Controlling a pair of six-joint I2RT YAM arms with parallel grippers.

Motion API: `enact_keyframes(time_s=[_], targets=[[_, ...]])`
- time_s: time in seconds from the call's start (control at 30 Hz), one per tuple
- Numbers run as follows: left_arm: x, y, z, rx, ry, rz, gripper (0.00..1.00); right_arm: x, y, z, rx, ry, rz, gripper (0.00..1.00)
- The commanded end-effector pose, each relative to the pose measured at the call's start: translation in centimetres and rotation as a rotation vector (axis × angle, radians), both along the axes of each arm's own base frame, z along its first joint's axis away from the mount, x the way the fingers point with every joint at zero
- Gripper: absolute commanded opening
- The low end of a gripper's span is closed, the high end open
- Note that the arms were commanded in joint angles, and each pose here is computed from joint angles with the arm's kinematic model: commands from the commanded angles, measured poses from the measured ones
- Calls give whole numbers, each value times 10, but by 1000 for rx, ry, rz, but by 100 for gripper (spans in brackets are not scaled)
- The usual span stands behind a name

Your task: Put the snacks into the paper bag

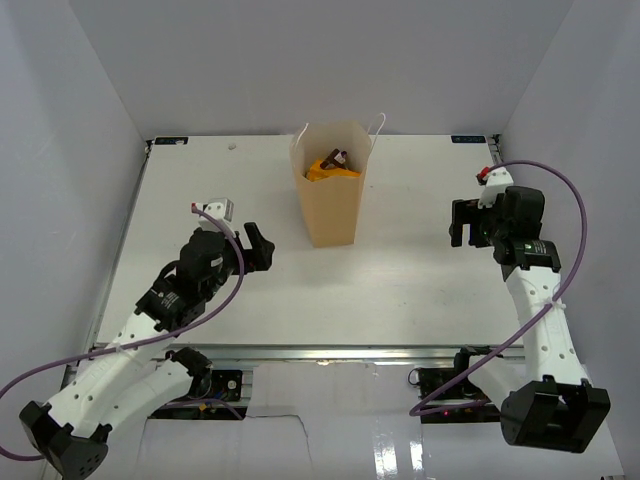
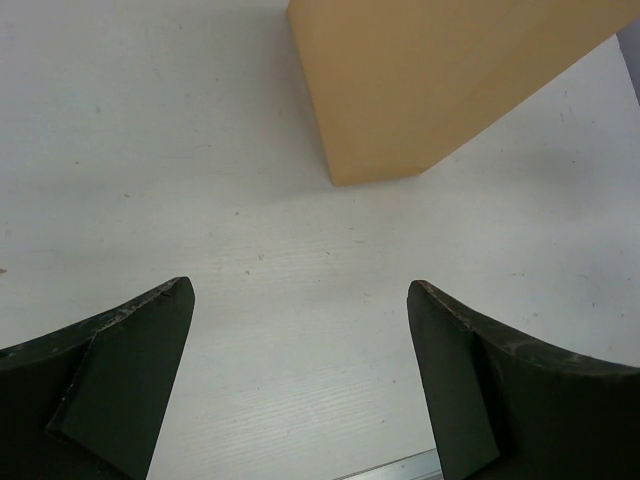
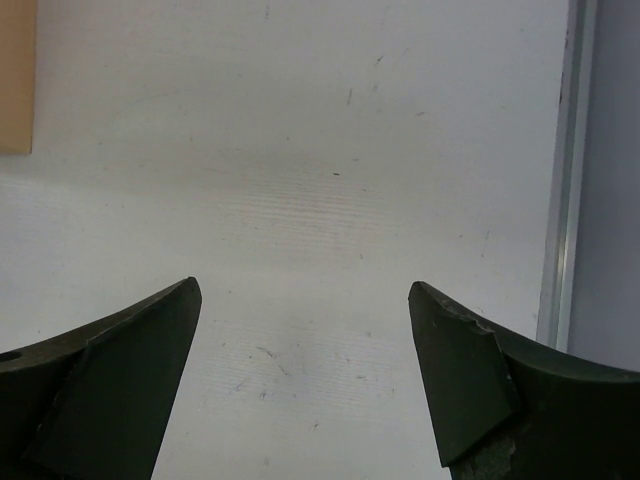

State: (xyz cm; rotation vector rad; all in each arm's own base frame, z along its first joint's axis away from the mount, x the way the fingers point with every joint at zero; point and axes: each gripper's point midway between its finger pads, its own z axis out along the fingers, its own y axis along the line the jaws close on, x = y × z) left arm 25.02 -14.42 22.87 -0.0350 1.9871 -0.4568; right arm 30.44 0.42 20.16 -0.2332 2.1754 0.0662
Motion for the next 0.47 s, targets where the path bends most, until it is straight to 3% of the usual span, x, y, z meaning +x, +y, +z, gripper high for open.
enact_keyframes(time_s=[0.0,0.43], targets=[[-1,6,4,-52,-12,52,98,-2,-19,23,-14,-65,-138,90],[-2,1,-3,-52,23,34,98,-9,-28,28,-42,-97,-188,90]])
